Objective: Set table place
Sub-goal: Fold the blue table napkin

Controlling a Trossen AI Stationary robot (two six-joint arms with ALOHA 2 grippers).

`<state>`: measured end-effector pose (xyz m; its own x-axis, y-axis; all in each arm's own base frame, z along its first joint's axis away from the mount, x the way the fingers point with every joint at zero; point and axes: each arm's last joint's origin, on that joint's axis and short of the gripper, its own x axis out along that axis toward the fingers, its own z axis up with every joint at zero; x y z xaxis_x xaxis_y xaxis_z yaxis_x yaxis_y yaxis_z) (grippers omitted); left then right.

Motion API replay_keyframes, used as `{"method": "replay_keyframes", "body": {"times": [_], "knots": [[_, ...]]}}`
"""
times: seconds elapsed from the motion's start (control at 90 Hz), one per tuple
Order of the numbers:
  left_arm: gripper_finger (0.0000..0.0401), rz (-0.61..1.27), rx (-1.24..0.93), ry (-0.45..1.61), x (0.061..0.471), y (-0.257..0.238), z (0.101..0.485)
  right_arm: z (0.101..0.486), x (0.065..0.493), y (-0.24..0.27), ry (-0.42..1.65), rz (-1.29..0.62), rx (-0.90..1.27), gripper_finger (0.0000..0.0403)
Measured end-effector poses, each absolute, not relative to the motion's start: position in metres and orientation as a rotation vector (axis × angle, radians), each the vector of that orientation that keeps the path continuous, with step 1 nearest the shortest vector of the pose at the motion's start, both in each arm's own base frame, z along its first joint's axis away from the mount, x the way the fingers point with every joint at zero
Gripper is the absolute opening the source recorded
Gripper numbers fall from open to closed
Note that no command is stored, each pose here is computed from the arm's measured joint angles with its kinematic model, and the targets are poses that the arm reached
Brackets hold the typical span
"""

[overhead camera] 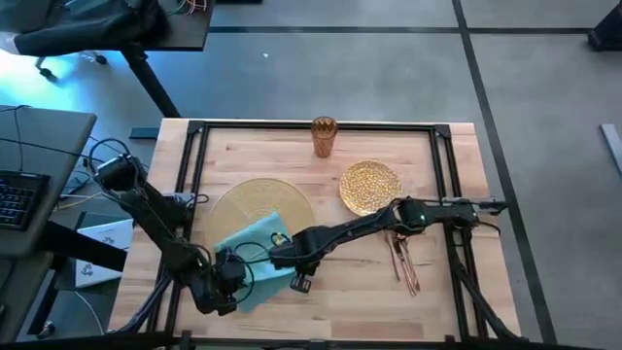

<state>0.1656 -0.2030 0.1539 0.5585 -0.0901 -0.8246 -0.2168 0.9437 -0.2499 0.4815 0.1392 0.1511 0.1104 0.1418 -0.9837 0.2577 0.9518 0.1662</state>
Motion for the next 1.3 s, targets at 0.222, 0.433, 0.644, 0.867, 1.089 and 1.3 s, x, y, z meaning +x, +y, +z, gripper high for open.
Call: {"method": "replay_keyframes", "body": {"times": [0.222, 0.433, 0.644, 0.867, 1.089, 1.3], "knots": [[0.0019, 0.066, -0.342, 0.986, 0.165, -0.203, 0.154, 0.149, 0.482, 0.140, 1.468, -0.076, 0.318, 0.0001], [0.0064, 0.016, -0.437, 1.097, 0.161, -0.204, 0.159, 0.145, 0.482, 0.141, 1.493, -0.047, 0.351, 0.0042], [0.0080, -0.033, -0.576, 1.198, 0.151, -0.198, 0.178, 0.149, 0.477, 0.137, 1.573, 0.083, 0.384, 0.0124], [0.0071, -0.019, -0.611, 1.155, 0.136, -0.192, 0.196, 0.176, 0.474, 0.133, 1.498, 0.112, 0.272, 0.0176], [0.0061, -0.001, -0.485, 1.111, 0.138, -0.192, 0.189, 0.171, 0.486, 0.150, 1.336, 0.187, 0.182, 0.0167], [0.0057, 0.015, -0.500, 1.154, 0.140, -0.195, 0.181, 0.168, 0.485, 0.156, 1.321, 0.145, 0.092, 0.0134]]}}
